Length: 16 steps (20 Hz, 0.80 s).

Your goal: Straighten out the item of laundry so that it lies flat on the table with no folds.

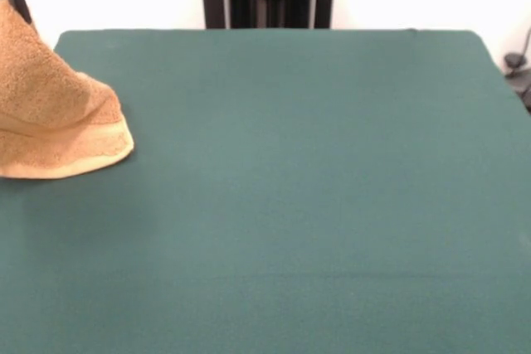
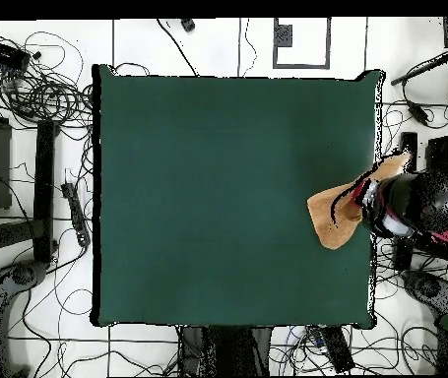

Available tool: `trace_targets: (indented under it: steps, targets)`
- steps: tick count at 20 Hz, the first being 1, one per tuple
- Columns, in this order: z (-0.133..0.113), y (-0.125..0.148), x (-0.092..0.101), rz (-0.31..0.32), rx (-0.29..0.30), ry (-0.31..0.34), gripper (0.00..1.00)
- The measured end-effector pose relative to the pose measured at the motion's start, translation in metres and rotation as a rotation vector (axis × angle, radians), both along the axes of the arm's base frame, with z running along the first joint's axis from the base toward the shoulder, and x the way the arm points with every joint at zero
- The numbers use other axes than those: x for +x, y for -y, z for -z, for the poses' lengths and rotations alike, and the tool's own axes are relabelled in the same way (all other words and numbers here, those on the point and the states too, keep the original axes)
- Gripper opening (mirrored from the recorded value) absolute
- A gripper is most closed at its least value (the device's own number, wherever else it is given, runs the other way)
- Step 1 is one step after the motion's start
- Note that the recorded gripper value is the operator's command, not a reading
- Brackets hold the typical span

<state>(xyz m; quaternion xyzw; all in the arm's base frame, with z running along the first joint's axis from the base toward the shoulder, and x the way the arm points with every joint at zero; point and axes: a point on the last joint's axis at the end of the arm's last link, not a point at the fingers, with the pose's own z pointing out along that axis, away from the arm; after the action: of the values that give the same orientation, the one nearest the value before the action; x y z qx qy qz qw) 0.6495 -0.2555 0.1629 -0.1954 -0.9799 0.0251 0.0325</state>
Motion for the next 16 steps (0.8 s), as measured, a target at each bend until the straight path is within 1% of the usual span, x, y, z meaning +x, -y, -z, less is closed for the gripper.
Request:
trace_targets:
  steps: [7, 10, 14, 16]
  targets:
    - [0.0, -0.005, 0.002, -0.009, -0.012, 0.005, 0.0]
    - [-0.001, -0.015, 0.004, -0.022, -0.028, 0.01, 0.0]
    - [0.001, -0.049, 0.012, -0.059, -0.054, 0.033, 0.0]
    - [0.003, -0.06, 0.013, -0.072, -0.057, 0.041, 0.0]
